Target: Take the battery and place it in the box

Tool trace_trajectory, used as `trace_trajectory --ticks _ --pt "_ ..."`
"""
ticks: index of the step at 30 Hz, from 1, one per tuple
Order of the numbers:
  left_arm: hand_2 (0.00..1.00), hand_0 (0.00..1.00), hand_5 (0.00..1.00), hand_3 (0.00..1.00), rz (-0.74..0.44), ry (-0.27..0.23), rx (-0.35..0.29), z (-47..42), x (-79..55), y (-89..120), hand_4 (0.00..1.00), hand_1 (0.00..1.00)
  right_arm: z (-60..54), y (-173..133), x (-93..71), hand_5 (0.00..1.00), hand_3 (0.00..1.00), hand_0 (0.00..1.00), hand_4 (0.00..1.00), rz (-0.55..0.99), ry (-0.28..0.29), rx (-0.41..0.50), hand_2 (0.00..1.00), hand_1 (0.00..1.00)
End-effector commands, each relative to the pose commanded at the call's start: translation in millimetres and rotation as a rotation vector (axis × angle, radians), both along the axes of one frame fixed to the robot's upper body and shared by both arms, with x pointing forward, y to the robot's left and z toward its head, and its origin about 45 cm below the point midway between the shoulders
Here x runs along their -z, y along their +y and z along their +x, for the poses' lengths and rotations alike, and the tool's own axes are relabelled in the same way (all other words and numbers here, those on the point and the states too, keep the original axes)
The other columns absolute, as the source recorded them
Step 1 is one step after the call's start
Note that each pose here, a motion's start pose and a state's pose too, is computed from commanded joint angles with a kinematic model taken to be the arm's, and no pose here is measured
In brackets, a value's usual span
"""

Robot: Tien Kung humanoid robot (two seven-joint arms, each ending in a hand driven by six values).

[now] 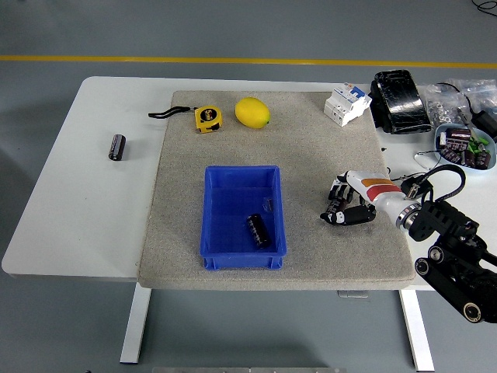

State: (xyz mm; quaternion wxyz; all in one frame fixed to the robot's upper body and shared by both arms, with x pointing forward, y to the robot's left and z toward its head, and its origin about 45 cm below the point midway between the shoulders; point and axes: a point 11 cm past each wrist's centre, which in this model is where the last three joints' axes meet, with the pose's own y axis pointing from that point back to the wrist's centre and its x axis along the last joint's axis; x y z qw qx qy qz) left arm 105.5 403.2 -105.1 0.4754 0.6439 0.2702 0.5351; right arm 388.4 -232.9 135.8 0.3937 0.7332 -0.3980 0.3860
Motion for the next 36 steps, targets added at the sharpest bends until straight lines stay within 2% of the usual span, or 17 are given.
trace_trajectory --ticks 11,17,18,22,36 --pt "0.563 0.488 0.777 0.682 -0.001 -0.014 0.002 6.1 -1.5 1 0.639 0.505 4.9 -3 -9.2 0.255 0.484 0.257 0.998 0.008 -0.031 0.006 0.456 0.380" --pt "0.563 0.488 0.777 0.682 -0.001 -0.013 0.000 5.4 -1.3 0 0.639 0.504 5.7 -4 -11.6 0.250 0.481 0.251 0.998 0.005 -0.028 -0.001 0.454 0.380" --pt "0.563 0.488 0.778 0.682 -0.001 -0.013 0.001 5.3 -1.3 0 0.639 0.504 5.4 -4 -11.1 0.298 0.472 0.274 0.981 0.002 -0.022 -0.004 0.459 0.386" --pt "0.563 0.488 0.778 0.682 -0.001 -0.012 -0.001 4.7 -1.2 1 0.639 0.504 3.3 -3 -10.7 0.298 0.472 0.274 0.981 -0.005 -0.007 -0.017 0.459 0.386" --pt "0.559 0.487 0.778 0.680 0.000 -0.012 -0.003 4.4 -1.4 2 0.639 0.505 5.3 -1 -21.5 0.248 0.487 0.252 0.998 0.009 -0.050 -0.023 0.459 0.386"
